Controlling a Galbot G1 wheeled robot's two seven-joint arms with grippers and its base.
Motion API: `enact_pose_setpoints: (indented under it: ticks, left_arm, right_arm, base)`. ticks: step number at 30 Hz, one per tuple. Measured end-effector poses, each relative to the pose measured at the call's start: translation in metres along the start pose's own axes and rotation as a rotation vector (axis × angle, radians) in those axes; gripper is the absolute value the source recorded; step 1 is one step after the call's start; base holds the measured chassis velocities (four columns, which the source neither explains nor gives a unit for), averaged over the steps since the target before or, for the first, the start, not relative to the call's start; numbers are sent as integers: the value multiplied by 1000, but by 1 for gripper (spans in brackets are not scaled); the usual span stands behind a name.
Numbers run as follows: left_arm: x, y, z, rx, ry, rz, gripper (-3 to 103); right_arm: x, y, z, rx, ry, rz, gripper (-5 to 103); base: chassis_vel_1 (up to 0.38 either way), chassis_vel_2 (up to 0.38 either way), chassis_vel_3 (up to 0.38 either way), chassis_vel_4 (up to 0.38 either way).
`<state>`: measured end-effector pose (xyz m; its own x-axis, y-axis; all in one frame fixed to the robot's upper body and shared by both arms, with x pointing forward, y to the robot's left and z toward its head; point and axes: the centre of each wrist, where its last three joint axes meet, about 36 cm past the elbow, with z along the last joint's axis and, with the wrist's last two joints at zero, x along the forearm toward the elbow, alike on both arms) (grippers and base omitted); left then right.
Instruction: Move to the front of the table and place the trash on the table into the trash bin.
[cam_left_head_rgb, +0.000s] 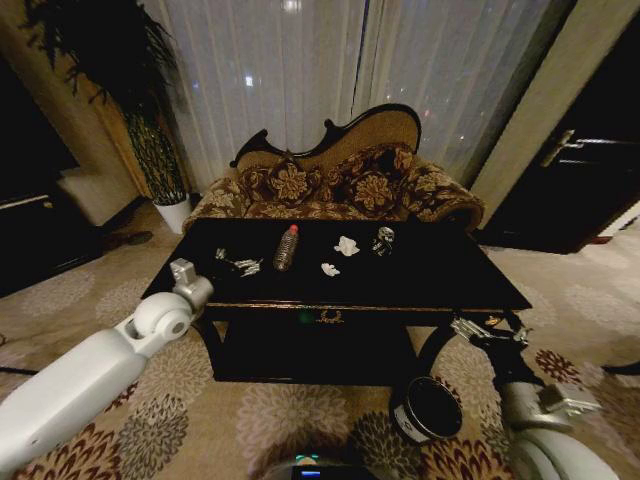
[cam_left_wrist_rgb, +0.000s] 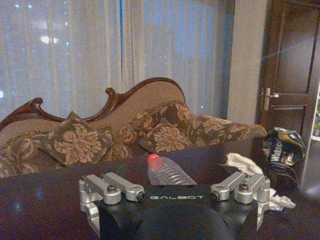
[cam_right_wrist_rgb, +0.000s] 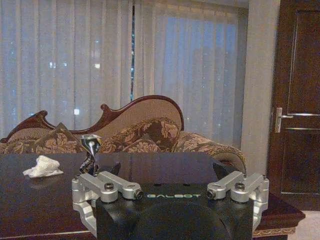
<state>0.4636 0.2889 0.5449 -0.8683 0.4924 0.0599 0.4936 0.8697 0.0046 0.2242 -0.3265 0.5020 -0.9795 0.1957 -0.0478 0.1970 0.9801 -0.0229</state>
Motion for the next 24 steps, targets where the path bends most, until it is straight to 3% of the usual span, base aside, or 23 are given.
enact_pose_setpoints:
  ticks: [13,24]
  left_arm:
    - [-32,-2,18,12,22,-14,99]
    - [-64,-24,39,33,27,15,99]
  right_arm:
    - [-1,-1,3,-1,3,5,100]
    - [0,0,-6,-16,-16,-7,100]
  base:
    - [0,0,0,0]
    - [0,0,0,0]
